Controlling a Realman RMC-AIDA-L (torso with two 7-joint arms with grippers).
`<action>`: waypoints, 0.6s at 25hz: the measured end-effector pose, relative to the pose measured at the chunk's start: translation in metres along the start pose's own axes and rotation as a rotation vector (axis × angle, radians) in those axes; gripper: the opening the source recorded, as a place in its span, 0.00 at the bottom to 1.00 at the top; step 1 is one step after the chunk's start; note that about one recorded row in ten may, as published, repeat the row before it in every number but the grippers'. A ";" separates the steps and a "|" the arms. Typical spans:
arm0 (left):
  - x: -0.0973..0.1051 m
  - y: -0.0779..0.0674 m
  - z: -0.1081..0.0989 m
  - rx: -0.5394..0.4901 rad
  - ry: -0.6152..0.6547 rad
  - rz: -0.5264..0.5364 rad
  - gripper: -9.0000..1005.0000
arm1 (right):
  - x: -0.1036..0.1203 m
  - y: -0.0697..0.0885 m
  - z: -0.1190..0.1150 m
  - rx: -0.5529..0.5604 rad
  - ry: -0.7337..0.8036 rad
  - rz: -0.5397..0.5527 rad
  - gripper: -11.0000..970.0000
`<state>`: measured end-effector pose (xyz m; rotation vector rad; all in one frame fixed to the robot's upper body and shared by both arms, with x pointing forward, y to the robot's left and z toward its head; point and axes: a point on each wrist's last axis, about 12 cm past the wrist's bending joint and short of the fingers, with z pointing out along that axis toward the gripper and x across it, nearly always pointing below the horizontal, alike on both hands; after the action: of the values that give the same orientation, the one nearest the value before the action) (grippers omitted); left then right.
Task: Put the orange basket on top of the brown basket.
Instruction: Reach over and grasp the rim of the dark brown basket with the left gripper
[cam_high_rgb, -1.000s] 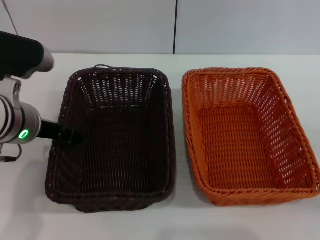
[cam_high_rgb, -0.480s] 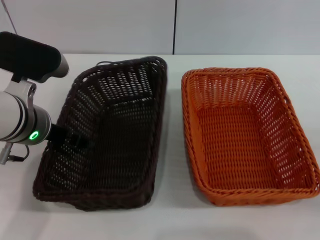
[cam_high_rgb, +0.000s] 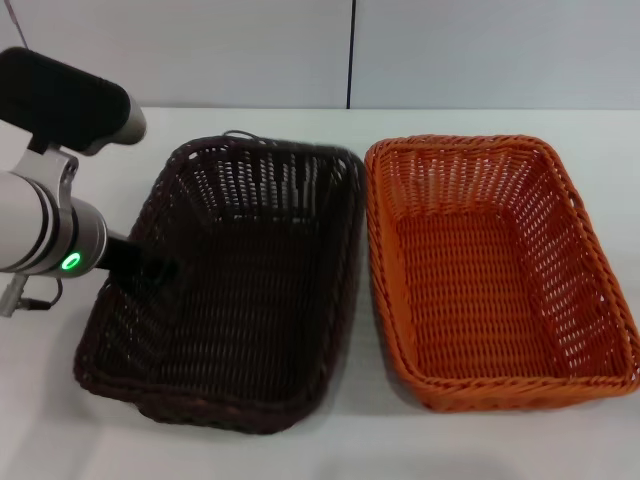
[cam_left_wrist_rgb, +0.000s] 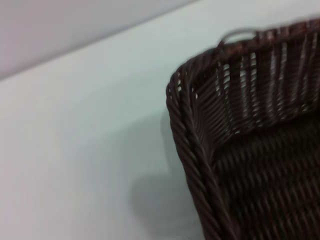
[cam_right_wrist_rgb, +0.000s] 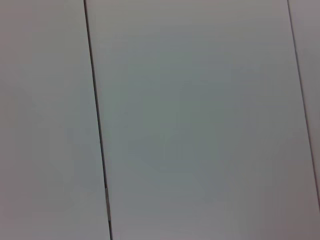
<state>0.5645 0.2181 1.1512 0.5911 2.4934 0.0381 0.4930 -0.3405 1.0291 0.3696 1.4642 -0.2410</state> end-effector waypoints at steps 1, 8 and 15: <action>-0.001 0.000 -0.002 -0.002 -0.012 0.005 0.49 | 0.000 0.000 0.000 0.000 0.000 0.000 0.75; -0.004 0.002 -0.010 -0.009 -0.040 0.066 0.37 | -0.001 0.001 0.002 -0.002 -0.004 0.000 0.75; -0.007 0.011 -0.019 0.025 -0.048 0.177 0.29 | -0.001 0.001 0.002 -0.002 -0.005 0.001 0.75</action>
<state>0.5641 0.2269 1.1728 0.8127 2.3922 0.0603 0.4953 -0.3405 1.0306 0.3676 1.4592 -0.2396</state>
